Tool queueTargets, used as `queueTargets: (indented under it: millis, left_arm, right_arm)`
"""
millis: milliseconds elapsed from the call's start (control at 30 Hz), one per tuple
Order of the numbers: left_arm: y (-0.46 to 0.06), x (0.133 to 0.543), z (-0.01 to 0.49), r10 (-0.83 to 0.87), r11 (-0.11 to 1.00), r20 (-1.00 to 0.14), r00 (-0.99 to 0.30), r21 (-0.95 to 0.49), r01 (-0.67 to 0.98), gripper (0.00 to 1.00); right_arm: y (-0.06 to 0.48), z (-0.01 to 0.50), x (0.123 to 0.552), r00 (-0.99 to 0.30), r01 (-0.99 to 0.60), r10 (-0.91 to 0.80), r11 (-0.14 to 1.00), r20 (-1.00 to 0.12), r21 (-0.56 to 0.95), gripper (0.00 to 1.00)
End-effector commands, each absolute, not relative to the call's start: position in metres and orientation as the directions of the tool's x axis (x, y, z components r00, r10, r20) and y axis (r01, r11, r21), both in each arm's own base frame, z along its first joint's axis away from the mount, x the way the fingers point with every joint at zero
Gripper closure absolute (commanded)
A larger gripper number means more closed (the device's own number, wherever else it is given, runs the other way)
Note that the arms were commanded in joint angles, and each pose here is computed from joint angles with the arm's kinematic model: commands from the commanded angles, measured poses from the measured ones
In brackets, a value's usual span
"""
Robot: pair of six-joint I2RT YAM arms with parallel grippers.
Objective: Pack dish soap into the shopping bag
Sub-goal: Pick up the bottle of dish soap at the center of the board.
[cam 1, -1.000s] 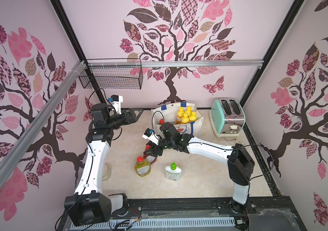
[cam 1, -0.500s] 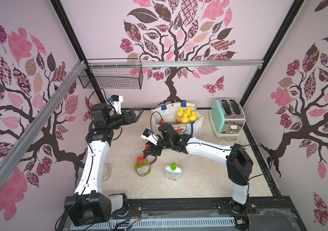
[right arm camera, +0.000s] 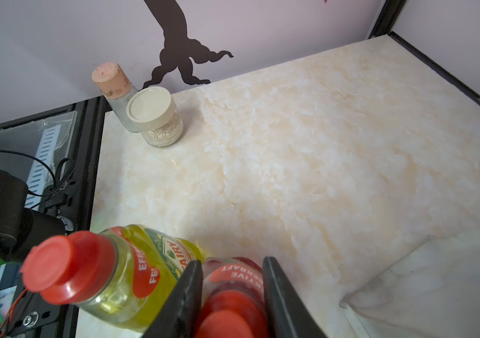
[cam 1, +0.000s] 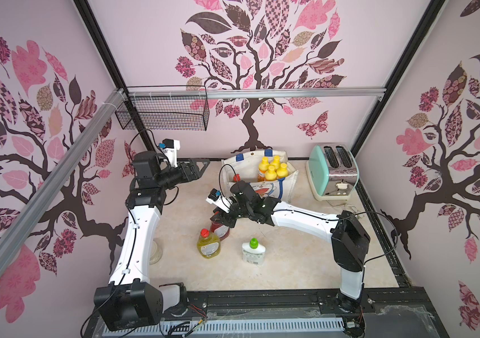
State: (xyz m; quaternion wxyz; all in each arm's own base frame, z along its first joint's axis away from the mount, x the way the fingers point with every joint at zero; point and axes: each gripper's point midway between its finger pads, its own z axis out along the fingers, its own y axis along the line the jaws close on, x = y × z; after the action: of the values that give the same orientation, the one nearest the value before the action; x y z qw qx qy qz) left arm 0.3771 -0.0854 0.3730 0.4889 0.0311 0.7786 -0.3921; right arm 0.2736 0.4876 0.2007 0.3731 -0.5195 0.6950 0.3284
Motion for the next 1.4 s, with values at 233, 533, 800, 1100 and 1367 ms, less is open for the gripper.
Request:
queueTargets:
  millis: [233,533,800,1100,1367]
  left_arm:
    - [-0.085,0.377,0.373,-0.325,0.693,-0.796,-0.510,-0.568,0.445,0.02]
    - [-0.089,0.376,0.374,-0.316,0.688,-0.798,-0.514,-0.565,0.455,0.02]
    - [-0.093,0.374,0.375,-0.305,0.687,-0.801,-0.515,-0.559,0.464,0.02]
    - [-0.100,0.372,0.378,-0.293,0.679,-0.805,-0.515,-0.555,0.481,0.02]
    - [-0.102,0.375,0.373,-0.284,0.688,-0.803,-0.524,-0.551,0.472,0.02]
  right_arm:
    - [0.482,0.220,0.279,-0.205,-0.949,-0.482,0.310,-0.852,0.053,0.88]
    - [0.469,0.258,0.293,-0.213,-0.910,-0.439,0.415,-0.873,0.013,1.00]
    - [0.456,0.285,0.302,-0.232,-0.872,-0.434,0.490,-0.870,-0.012,1.00]
    - [0.435,0.318,0.317,-0.246,-0.827,-0.405,0.562,-0.881,-0.028,1.00]
    - [0.418,0.359,0.337,-0.272,-0.781,-0.382,0.624,-0.883,-0.029,1.00]
